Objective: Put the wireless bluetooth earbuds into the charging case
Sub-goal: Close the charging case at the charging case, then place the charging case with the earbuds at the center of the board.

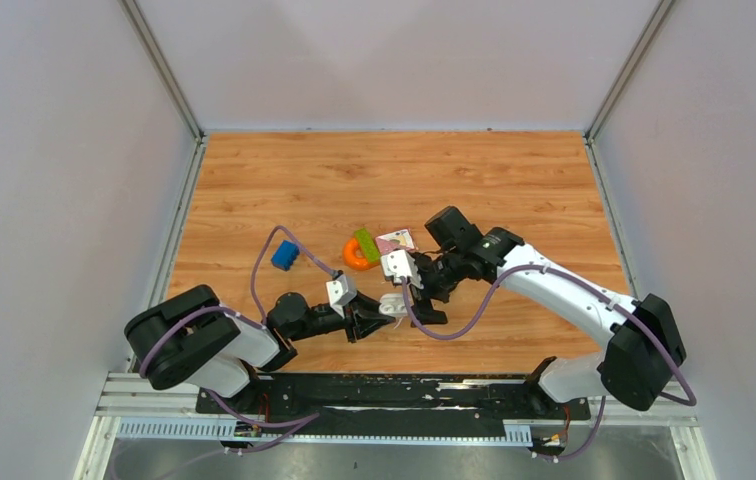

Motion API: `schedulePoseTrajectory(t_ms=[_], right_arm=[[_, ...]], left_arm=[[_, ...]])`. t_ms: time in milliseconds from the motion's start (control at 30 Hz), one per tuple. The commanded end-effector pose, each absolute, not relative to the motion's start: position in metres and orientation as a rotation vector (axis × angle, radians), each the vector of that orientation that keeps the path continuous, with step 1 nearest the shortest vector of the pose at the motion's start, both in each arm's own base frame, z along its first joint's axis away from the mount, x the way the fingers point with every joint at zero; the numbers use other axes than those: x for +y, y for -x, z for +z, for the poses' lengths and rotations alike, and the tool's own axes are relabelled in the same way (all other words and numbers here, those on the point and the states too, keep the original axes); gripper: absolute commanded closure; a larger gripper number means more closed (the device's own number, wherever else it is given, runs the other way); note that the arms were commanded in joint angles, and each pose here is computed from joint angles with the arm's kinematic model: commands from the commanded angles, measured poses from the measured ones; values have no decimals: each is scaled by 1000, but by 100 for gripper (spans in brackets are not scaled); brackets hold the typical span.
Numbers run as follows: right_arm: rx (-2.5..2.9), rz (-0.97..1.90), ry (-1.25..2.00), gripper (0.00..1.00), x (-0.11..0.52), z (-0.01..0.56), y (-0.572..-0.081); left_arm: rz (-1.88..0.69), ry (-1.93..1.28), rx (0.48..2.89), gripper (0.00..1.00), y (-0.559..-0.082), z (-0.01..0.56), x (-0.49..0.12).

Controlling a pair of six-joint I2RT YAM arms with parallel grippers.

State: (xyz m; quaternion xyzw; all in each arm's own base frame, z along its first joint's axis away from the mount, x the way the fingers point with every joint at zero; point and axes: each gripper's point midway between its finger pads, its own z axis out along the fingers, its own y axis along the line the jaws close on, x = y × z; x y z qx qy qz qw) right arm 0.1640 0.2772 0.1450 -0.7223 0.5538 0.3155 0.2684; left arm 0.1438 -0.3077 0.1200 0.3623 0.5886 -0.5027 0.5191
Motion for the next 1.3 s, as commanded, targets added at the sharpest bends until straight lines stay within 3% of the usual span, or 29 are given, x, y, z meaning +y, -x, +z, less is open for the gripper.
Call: schedulePoseTrajectory(t_ms=[0,700,900,1100,1267], right_arm=[[1436,916,2006,3,277,139,-153],[1290,928,2041,2,275,157,-132],[1510,562,1700,2,273,178,-214],[1592,532,1529,1,267,179,-243],[1772,96,1136,0,220,191,-323]], left_arm=[[-1191,-856,1312,99,-144,141,-307],[-1132,-771,1459,100,-164,126,-306],[-1153,-806,1509,100,-163,114,-313],[-1185,-754,1645,98,-169,96,-322],[-1373,-359,1829,93,-191,98,-328]])
